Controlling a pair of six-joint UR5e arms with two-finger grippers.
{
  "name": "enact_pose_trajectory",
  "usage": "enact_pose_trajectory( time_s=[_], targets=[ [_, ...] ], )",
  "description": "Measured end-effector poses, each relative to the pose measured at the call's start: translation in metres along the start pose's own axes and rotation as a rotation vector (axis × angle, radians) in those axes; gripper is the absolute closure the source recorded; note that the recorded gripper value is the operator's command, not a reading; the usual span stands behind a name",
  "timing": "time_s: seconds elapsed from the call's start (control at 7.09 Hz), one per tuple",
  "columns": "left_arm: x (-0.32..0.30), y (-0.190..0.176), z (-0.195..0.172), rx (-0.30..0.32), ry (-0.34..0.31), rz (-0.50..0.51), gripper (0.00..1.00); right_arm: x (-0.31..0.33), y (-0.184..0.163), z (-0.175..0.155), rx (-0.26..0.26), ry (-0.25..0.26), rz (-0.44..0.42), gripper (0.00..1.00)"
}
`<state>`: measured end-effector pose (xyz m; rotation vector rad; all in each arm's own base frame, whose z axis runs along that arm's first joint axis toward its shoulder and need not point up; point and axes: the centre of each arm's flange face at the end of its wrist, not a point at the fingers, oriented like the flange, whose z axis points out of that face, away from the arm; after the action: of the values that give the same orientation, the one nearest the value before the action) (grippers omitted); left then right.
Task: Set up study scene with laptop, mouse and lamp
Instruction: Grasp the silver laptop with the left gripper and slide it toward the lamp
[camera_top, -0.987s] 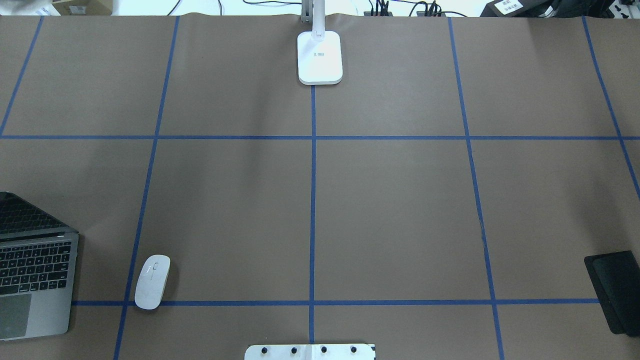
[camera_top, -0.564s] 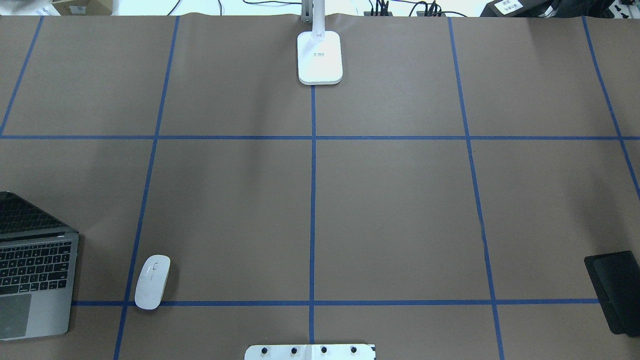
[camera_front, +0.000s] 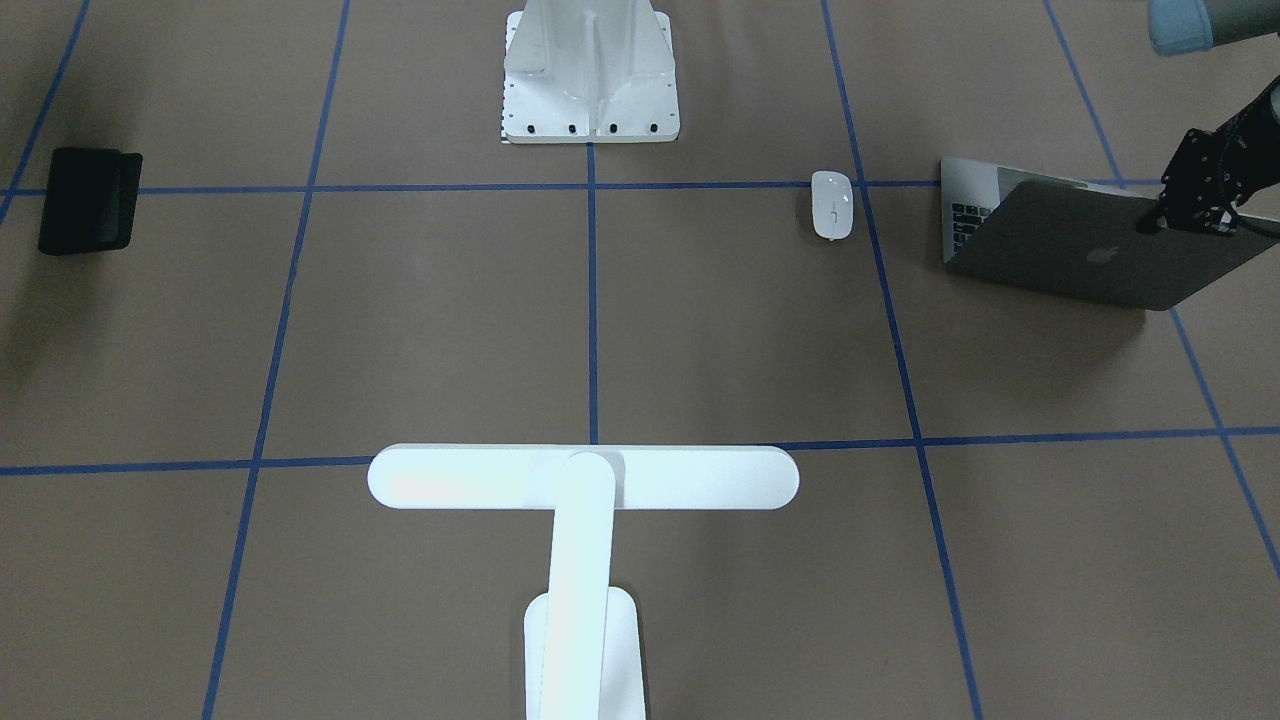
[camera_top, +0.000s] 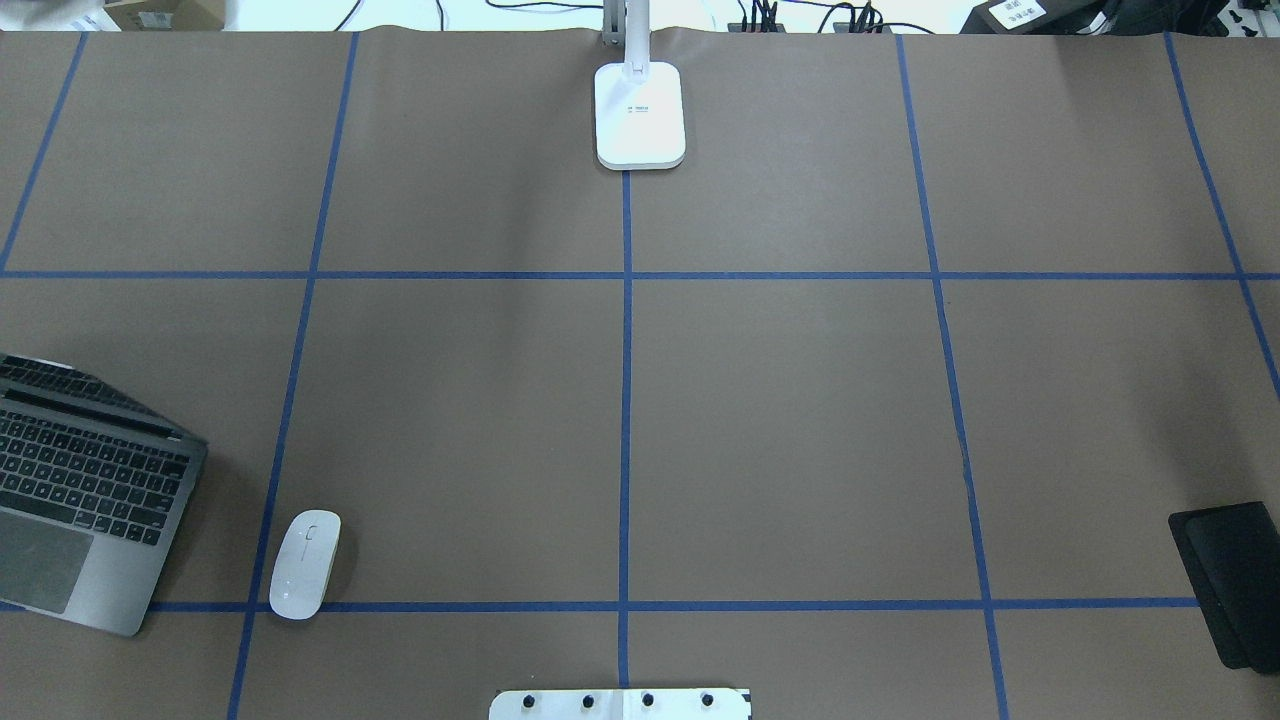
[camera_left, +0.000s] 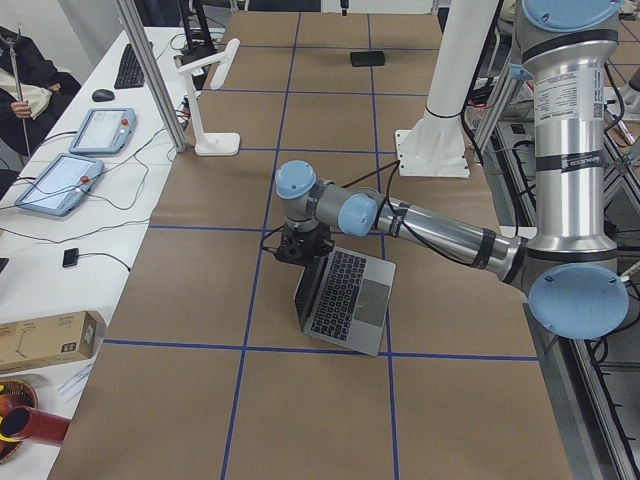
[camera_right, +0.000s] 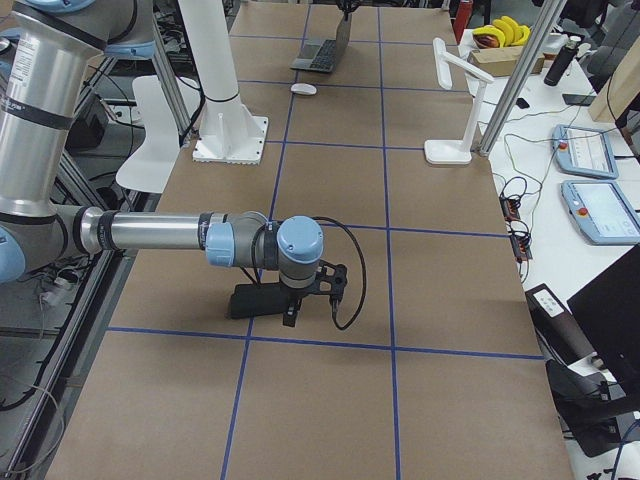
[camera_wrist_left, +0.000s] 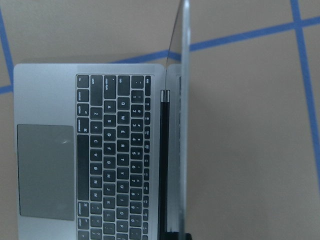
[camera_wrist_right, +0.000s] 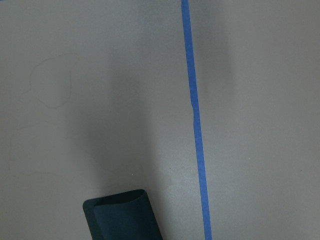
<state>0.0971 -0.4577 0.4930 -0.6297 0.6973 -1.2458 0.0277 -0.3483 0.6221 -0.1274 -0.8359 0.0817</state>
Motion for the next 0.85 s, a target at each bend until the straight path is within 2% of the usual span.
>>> enact_pose_trajectory(
  time_s=[0.28, 0.56, 0.85],
  targets=[
    [0.058, 0.04, -0.022, -0.006, -0.005, -0.005, 1.0, -0.001, 0.002, -0.002, 0.003, -0.001, -0.002, 0.0],
    [0.103, 0.084, -0.045, -0.043, -0.002, -0.019, 1.0, -0.003, 0.003, -0.003, 0.006, 0.0, -0.005, 0.0],
    [0.142, 0.144, -0.049, -0.072, -0.004, -0.057, 1.0, -0.003, 0.003, -0.004, 0.007, 0.003, -0.006, 0.0]
  ],
)
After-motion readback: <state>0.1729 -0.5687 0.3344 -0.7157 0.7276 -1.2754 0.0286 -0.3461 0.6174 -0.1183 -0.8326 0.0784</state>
